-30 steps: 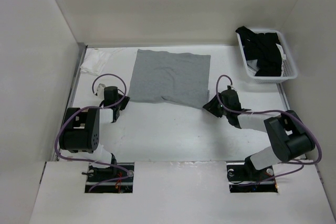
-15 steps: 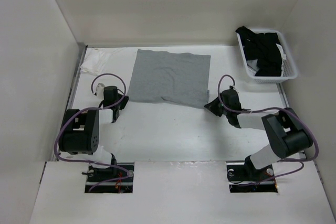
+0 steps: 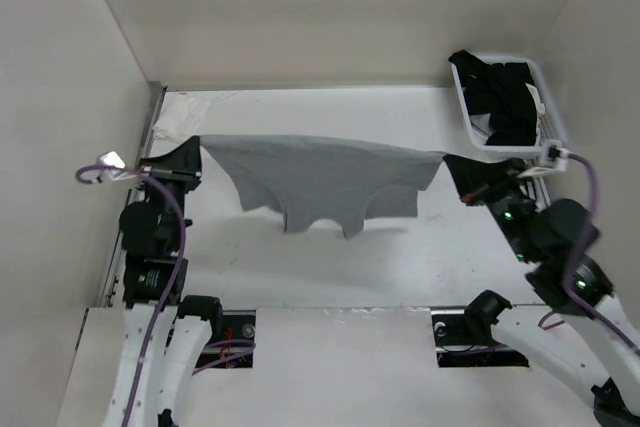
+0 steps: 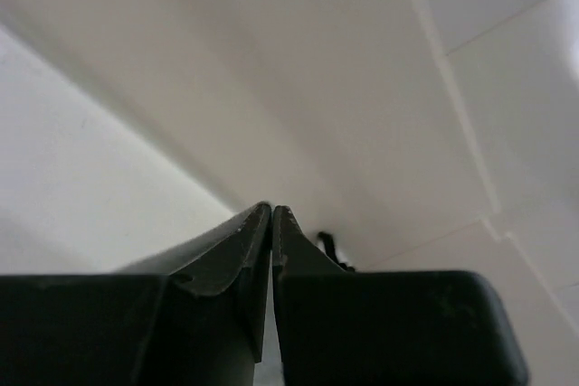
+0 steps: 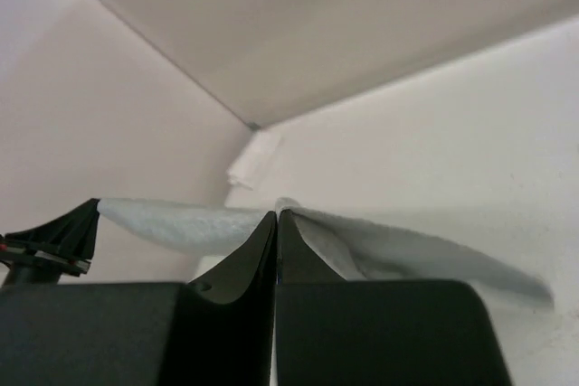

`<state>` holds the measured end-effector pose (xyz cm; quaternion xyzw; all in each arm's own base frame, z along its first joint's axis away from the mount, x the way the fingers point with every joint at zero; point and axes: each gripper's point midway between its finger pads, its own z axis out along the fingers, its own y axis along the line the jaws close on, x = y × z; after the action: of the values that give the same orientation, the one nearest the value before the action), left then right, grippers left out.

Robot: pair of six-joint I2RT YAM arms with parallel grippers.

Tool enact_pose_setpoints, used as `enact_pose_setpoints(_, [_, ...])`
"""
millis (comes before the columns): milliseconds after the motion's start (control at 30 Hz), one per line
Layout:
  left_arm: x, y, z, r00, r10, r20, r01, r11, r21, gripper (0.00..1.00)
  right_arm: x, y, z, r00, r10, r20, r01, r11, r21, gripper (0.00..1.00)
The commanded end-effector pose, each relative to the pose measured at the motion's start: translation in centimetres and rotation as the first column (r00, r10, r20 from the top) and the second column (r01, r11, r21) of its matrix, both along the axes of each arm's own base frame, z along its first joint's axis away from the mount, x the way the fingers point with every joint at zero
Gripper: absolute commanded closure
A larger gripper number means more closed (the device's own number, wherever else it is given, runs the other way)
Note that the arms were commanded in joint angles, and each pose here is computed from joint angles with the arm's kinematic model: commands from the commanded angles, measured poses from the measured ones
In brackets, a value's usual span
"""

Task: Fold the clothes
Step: Fold the tank top

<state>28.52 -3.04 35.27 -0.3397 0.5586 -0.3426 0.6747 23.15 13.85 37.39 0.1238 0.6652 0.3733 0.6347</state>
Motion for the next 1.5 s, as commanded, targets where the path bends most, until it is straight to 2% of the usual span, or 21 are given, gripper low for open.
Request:
enact_pose_setpoints(0, [-4.6,1.1,4.4,0.998,0.042,0.053,-0.045,0.997,0.067,1.0,-3.5,-3.6,2.1,0.998,-0.069,0.003,0.069,0.992,-0.104,1.0])
enact_pose_setpoints(100, [-7.0,1.1,6.5,0.996,0.032,0.086,-0.04,0.995,0.089,1.0,-5.4,-3.9,4.3,0.999,-0.025,0.02,0.027,0.996,-0.086,0.99])
enact_pose_setpoints(200, [-6.7,1.1,5.7,0.998,0.034,0.057,-0.04,0.994,0.103,1.0,-5.2,-3.0,3.6,1.0,-0.007,0.0,0.007,0.992,-0.123,0.99])
enact_pose_setpoints(300, [-4.3,0.6,2.1,0.999,0.019,-0.046,-0.014,0.994,0.113,1.0,-3.5,-0.8,0.5,0.998,0.004,-0.057,-0.014,0.983,-0.185,0.99])
enact_pose_setpoints(433, [-0.2,0.3,-5.1,0.974,0.02,-0.225,0.009,0.992,0.128,1.0,0.5,2.4,-4.9,0.987,0.033,-0.155,-0.068,0.973,-0.222,0.98])
enact_pose_setpoints(567, [5.1,0.6,-11.8,0.929,0.049,-0.367,-0.003,0.992,0.125,1.0,7.9,4.2,-11.7,0.95,0.062,-0.307,-0.122,0.976,-0.182,0.98])
enact_pose_setpoints(767, [15.7,1.2,-18.8,0.86,0.083,-0.503,-0.021,0.992,0.128,1.0,20.5,3.6,-18.2,0.896,-0.017,-0.444,-0.065,0.984,-0.168,0.99])
enact_pose_setpoints(867, [20.1,1.0,-19.4,0.854,0.072,-0.516,-0.021,0.994,0.105,1.0,25.6,2.4,-19.2,0.883,-0.046,-0.467,-0.036,0.986,-0.164,1.0])
enact_pose_setpoints(967, [23.0,0.8,-17.8,0.864,0.05,-0.501,-0.004,0.996,0.092,1.0,28.4,1.2,-18.6,0.879,-0.055,-0.474,-0.021,0.988,-0.153,1.0])
enact_pose_setpoints(1100, [23.1,0.5,-15.8,0.881,0.035,-0.472,0.01,0.996,0.094,1.0,28.6,0.2,-18.0,0.879,-0.062,-0.472,-0.007,0.99,-0.144,1.0])
enact_pose_setpoints(1467, [14.6,0.2,-19.3,0.885,-0.001,-0.466,0.012,1.0,0.022,1.0,19.0,0.0,-21.9,0.875,-0.063,-0.48,0.012,0.994,-0.108,1.0])
